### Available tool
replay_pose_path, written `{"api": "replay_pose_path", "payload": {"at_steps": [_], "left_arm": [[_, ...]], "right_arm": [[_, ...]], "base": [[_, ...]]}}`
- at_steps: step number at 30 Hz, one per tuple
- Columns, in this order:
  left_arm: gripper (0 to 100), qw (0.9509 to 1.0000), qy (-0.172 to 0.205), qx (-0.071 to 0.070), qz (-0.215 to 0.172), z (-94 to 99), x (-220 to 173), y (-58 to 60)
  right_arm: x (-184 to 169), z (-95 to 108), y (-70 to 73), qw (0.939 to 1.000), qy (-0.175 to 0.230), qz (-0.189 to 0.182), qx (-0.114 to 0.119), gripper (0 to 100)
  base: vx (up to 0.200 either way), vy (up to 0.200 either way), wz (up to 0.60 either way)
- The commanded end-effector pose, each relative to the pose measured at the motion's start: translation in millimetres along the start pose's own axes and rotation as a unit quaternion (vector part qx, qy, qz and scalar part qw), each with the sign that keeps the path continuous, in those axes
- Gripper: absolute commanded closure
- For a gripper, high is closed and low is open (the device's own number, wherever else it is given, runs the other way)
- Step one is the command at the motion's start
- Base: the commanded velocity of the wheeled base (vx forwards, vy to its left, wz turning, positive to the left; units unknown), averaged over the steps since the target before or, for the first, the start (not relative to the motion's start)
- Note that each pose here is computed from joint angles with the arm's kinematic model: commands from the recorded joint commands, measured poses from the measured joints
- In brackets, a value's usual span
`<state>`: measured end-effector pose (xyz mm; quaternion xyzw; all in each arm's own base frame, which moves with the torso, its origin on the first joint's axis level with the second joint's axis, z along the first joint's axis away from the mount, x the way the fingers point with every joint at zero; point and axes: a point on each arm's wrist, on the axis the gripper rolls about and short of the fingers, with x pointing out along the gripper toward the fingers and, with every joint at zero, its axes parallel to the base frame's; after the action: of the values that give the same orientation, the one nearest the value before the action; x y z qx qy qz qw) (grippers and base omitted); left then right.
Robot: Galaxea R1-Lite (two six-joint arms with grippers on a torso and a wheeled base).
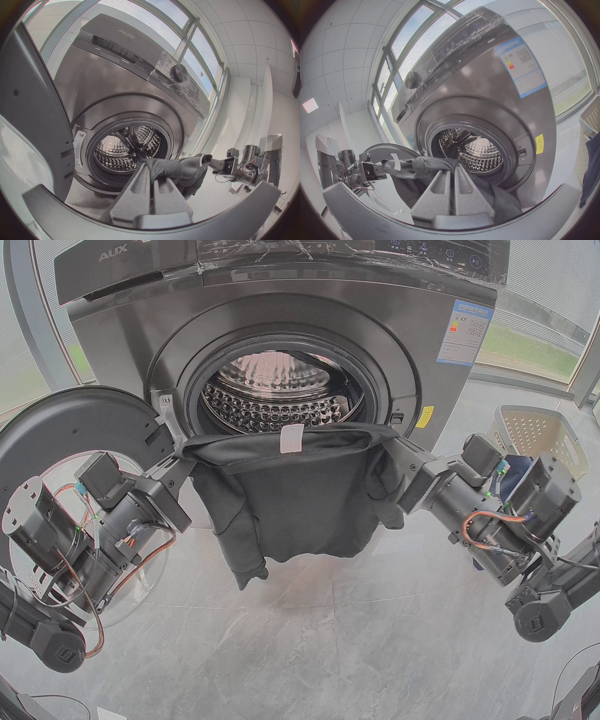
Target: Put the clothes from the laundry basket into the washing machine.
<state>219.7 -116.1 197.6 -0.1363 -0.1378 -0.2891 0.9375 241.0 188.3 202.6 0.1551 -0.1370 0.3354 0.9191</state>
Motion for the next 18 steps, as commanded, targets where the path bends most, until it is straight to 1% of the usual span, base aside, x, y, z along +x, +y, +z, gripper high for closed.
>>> {"api": "replay_pose_path", "payload": {"at_steps": [1, 4, 7, 9, 14, 15, 18], "left_arm": [[100, 1.0000, 0.007, 0.004, -0.003, -3.0, -2, -1.4], [100, 0.9998, 0.017, 0.008, -0.005, -7.6, -2, -1.3], [100, 0.9995, 0.030, 0.007, -0.010, -14.0, -1, 0.5], [100, 0.9996, 0.025, 0.009, -0.010, -12.5, 1, 1.1], [100, 0.9998, 0.009, 0.010, -0.015, -4.2, 1, -1.5], [100, 0.9998, -0.004, 0.011, -0.017, 2.8, 1, -2.9], [100, 0.9997, -0.007, 0.011, -0.018, 4.4, 1, -3.3]], "right_arm": [[-16, 25, 5.6, 0.9996, -0.027, 0.005, 0.002, 100], [-17, 23, 9.1, 0.9996, -0.024, 0.011, 0.003, 100], [-17, 23, 9.0, 0.9996, -0.024, 0.011, 0.003, 100], [-17, 23, 8.7, 0.9996, -0.025, 0.011, 0.003, 100], [-18, 26, 9.4, 0.9996, -0.028, 0.009, 0.001, 100], [-18, 27, 9.3, 0.9995, -0.033, 0.001, 0.001, 100], [-19, 29, 9.4, 0.9993, -0.037, -0.004, 0.002, 100]], "base": [[0.000, 0.000, 0.00], [0.000, 0.000, 0.00], [0.000, 0.000, 0.00], [0.000, 0.000, 0.00], [0.000, 0.000, 0.00], [0.000, 0.000, 0.00], [0.000, 0.000, 0.00]]}}
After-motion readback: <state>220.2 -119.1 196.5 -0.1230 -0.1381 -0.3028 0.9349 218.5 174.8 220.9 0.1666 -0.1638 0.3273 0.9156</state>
